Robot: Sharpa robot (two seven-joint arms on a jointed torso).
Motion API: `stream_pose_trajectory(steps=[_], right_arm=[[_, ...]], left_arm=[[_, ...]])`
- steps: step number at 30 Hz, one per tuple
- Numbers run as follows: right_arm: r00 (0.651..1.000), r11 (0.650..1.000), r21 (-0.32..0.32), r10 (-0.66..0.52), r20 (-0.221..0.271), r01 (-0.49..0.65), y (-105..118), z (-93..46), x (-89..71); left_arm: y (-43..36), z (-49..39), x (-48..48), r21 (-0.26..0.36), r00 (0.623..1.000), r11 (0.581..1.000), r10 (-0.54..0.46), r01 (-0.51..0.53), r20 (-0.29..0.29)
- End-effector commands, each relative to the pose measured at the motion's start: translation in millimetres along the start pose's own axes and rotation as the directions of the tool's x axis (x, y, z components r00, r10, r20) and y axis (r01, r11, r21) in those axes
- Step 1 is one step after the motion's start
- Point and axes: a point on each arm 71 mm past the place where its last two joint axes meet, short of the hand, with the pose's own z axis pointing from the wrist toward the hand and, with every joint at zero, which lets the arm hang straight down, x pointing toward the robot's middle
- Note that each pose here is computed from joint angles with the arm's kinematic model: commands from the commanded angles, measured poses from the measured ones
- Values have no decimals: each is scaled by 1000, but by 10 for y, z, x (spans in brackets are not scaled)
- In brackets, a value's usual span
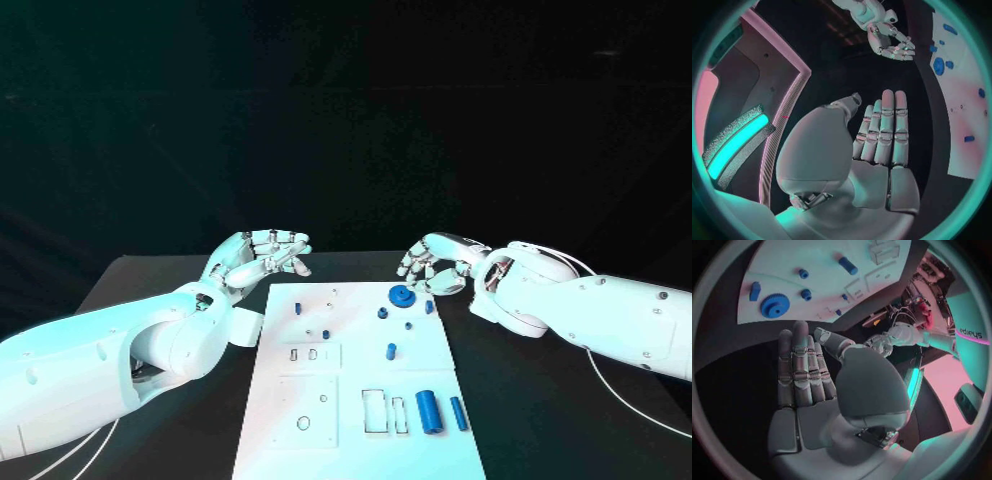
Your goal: Assemble the parts on the task board
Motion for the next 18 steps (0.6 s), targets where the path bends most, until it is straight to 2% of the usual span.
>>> stream_pose_trajectory(steps=[1, 8, 18], right_arm=[[981, 982, 31, -186, -54, 188, 7, 8, 3], [969, 970, 32, -239, -55, 241, 103, 35, -2], [961, 961, 39, -270, -58, 272, 198, 65, 30]], left_arm=[[-57, -7, 40, 7, 999, 1000, 23, -22, -28], [-144, -26, 70, 17, 999, 1000, 25, -24, -42], [-194, -17, 123, 24, 998, 1000, 17, -15, -60]])
